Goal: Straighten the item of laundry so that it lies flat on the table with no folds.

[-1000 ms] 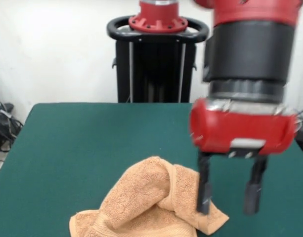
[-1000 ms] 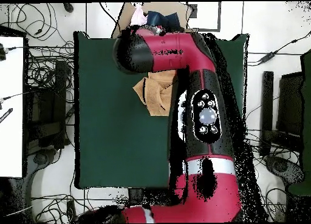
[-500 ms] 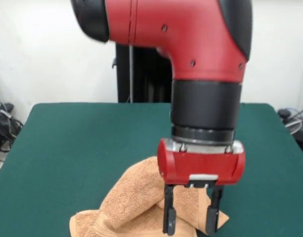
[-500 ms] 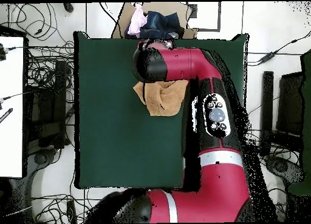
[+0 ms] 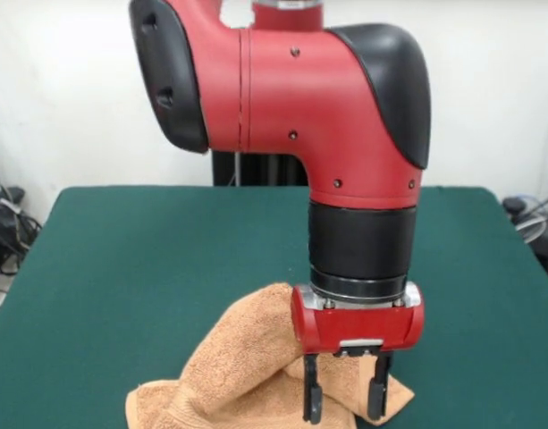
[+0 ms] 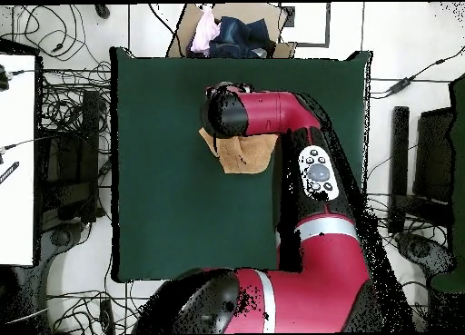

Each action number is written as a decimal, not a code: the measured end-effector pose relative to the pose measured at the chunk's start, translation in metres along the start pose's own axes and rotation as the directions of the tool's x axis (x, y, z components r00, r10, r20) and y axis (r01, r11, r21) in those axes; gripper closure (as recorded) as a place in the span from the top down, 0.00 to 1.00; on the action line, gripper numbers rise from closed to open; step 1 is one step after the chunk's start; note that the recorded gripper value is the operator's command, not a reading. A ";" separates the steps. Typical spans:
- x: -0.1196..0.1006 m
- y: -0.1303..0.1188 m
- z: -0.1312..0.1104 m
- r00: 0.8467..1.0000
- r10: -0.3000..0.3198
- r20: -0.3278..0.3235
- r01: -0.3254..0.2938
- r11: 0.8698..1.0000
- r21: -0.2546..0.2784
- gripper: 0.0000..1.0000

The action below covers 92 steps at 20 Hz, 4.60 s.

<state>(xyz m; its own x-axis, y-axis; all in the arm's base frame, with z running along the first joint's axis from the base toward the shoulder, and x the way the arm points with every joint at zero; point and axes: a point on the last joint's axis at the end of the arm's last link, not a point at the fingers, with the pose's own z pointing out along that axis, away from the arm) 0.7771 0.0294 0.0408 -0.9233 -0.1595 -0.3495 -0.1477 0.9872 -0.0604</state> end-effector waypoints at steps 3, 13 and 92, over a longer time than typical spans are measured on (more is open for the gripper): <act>0.017 0.013 0.005 0.999 -0.011 -0.034 0.010 1.000 -0.018 1.00; 0.053 0.034 0.010 0.994 -0.013 -0.105 0.007 0.998 -0.059 1.00; 0.150 0.070 -0.028 0.939 0.146 -0.310 -0.197 0.971 -0.139 0.00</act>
<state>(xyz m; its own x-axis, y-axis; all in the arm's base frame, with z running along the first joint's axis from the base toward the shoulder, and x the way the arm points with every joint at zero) 0.6186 0.0750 0.0102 -0.9989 -0.0041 -0.0469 -0.0106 0.9901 0.1401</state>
